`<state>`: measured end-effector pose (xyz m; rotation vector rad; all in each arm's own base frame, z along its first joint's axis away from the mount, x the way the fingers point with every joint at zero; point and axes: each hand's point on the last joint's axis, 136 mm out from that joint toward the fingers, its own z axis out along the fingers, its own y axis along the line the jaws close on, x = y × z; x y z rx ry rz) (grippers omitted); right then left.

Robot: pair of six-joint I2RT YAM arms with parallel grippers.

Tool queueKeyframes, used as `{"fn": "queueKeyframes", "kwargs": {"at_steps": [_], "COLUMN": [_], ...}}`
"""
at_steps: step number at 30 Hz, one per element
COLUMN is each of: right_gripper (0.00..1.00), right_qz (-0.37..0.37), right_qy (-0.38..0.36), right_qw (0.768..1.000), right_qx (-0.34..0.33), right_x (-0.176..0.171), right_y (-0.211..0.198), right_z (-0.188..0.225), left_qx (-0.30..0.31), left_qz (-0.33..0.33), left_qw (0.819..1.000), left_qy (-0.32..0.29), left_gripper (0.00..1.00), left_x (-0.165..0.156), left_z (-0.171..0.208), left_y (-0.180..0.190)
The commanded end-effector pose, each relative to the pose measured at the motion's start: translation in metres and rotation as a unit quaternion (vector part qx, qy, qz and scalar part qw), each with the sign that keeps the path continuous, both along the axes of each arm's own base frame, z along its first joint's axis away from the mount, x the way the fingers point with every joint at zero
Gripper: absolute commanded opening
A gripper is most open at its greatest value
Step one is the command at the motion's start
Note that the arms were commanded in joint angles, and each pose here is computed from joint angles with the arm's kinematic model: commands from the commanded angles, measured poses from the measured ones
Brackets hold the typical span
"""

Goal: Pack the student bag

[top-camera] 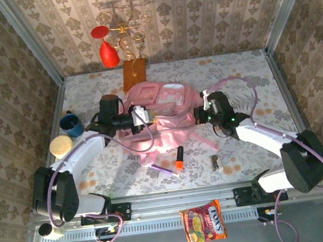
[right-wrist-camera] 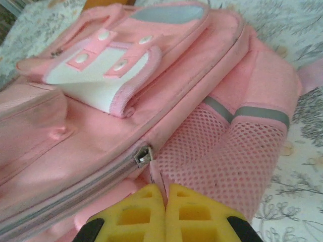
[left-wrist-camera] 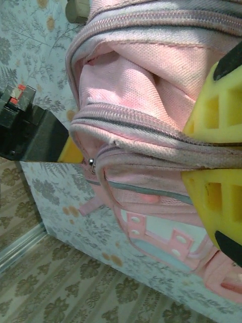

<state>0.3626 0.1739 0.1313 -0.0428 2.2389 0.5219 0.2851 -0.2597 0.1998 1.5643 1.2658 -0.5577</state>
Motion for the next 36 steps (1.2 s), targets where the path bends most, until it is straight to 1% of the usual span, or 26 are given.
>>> {"fn": "queueKeyframes", "kwargs": {"at_steps": [1,3,5,6,7,10,14,17,19,22,24,26,27,29,31,32,33,35,36], "right_gripper": [0.00,0.00,0.00,0.00,0.00,0.00,0.01,0.02,0.07,0.17,0.26,0.35,0.40,0.46,0.51,0.57,0.62,0.67,0.70], "right_qz": [-0.034,-0.005,0.018,0.031,0.038,0.067,0.096,0.114,0.129,0.150,0.152,0.146,0.132,0.096,0.033,-0.002,-0.026,-0.045,-0.041], "right_qy": [0.006,-0.002,-0.010,-0.014,-0.016,-0.017,-0.007,0.002,0.007,0.004,0.004,0.002,0.002,0.013,0.036,0.047,0.054,0.059,0.068], "right_qw": [0.999,1.000,1.000,0.999,0.999,0.997,0.994,0.991,0.989,0.987,0.987,0.988,0.989,0.991,0.994,0.993,0.992,0.989,0.987], "right_qx": [-0.027,-0.017,0.001,0.011,0.019,0.031,0.050,0.065,0.075,0.064,0.051,0.053,0.063,0.090,0.102,0.107,0.115,0.129,0.138], "right_x": [0.010,0.006,0.003,0.000,-0.002,-0.008,-0.017,-0.021,-0.024,-0.027,-0.028,-0.027,-0.023,-0.010,0.013,0.028,0.042,0.070,0.082], "right_y": [0.002,0.029,0.051,0.063,0.071,0.098,0.124,0.140,0.150,0.151,0.140,0.122,0.111,0.091,0.066,0.054,0.046,0.044,0.049], "right_z": [-0.016,-0.015,-0.013,-0.011,-0.010,-0.009,-0.013,-0.016,-0.015,-0.008,-0.001,0.011,0.019,0.028,0.027,0.024,0.019,0.013,0.011], "left_qx": [0.069,0.067,0.056,0.054,0.051,0.048,0.023,-0.003,-0.020,-0.047,-0.061,-0.074,-0.079,-0.086,-0.108,-0.120,-0.131,-0.138,-0.137], "left_qz": [0.221,0.319,0.391,0.420,0.443,0.509,0.588,0.621,0.629,0.625,0.620,0.622,0.627,0.647,0.672,0.679,0.681,0.676,0.673], "left_qw": [0.973,0.946,0.918,0.906,0.894,0.858,0.807,0.781,0.772,0.770,0.772,0.766,0.759,0.739,0.711,0.698,0.690,0.686,0.687], "left_qy": [-0.003,0.004,0.020,0.028,0.033,0.047,0.060,0.069,0.089,0.115,0.131,0.147,0.153,0.165,0.178,0.192,0.207,0.229,0.237], "left_gripper": [0.18,0.25,0.34,0.37,0.38,0.52,0.63,0.70,0.71,0.71,0.71,0.72,0.72,0.72,0.72,0.72,0.71,0.71,0.71], "left_x": [0.066,0.086,0.097,0.099,0.101,0.103,0.100,0.096,0.090,0.079,0.073,0.066,0.063,0.056,0.051,0.048,0.046,0.045,0.046], "left_z": [-0.031,-0.034,-0.033,-0.035,-0.035,-0.038,-0.036,-0.033,-0.031,-0.032,-0.036,-0.039,-0.041,-0.044,-0.045,-0.046,-0.048,-0.052,-0.055], "left_y": [0.071,0.100,0.125,0.135,0.143,0.166,0.195,0.209,0.211,0.207,0.203,0.203,0.204,0.212,0.222,0.225,0.225,0.221,0.219]}}
